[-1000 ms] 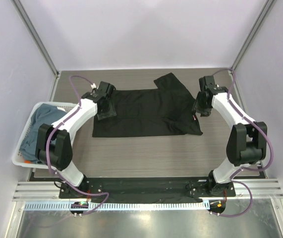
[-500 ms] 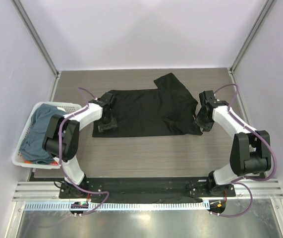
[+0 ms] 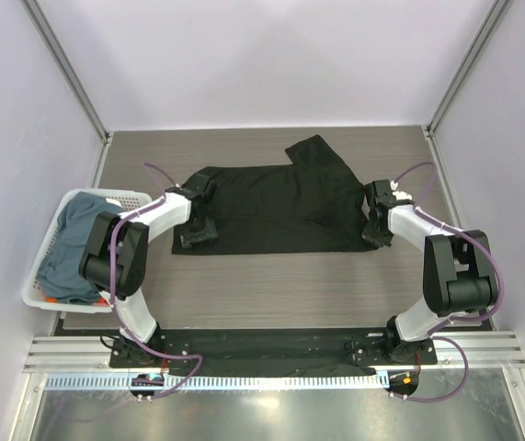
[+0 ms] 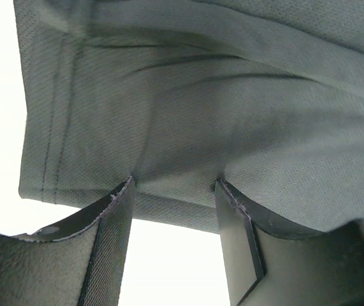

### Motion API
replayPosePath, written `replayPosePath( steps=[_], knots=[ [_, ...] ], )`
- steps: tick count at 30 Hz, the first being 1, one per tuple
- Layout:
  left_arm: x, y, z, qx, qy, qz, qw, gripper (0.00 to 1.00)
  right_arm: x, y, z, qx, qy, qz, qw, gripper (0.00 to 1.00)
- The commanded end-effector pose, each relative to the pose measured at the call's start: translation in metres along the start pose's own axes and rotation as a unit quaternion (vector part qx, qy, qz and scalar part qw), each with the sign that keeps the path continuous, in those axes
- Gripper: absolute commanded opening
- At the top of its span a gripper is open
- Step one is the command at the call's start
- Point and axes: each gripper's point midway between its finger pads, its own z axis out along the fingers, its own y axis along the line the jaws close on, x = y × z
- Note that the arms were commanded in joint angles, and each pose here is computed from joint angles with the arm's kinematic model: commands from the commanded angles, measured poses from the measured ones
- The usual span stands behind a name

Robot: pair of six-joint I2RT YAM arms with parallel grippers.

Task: Fold and stack the t-shirts
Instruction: Fold the tshirt

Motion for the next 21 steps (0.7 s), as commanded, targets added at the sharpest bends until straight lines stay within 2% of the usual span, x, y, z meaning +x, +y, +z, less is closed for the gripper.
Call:
replayPosePath(
  steps=[1,6,10,17,21],
  knots=[
    [0.005,0.015,-0.004,-0.033,-0.014,-0.005,0.999,0.55,-0.035,-0.028,-0.009,0.067,-0.078,0.000,0.995,0.01],
    [0.032,0.017,-0.007,-0.007,-0.008,-0.007,1.000,0.56,-0.035,-0.042,-0.027,0.080,-0.086,-0.012,0.993,0.01],
    [0.046,0.014,-0.016,0.006,-0.008,-0.009,1.000,0.57,-0.022,-0.049,-0.014,0.099,-0.071,-0.019,0.992,0.01],
    [0.010,0.009,-0.071,0.034,-0.070,-0.014,0.997,0.60,-0.032,-0.053,-0.026,0.113,-0.077,-0.013,0.991,0.05],
    [0.019,-0.024,-0.110,0.161,-0.071,-0.001,0.984,0.60,-0.048,-0.059,-0.041,0.129,-0.102,-0.002,0.986,0.32]
  ],
)
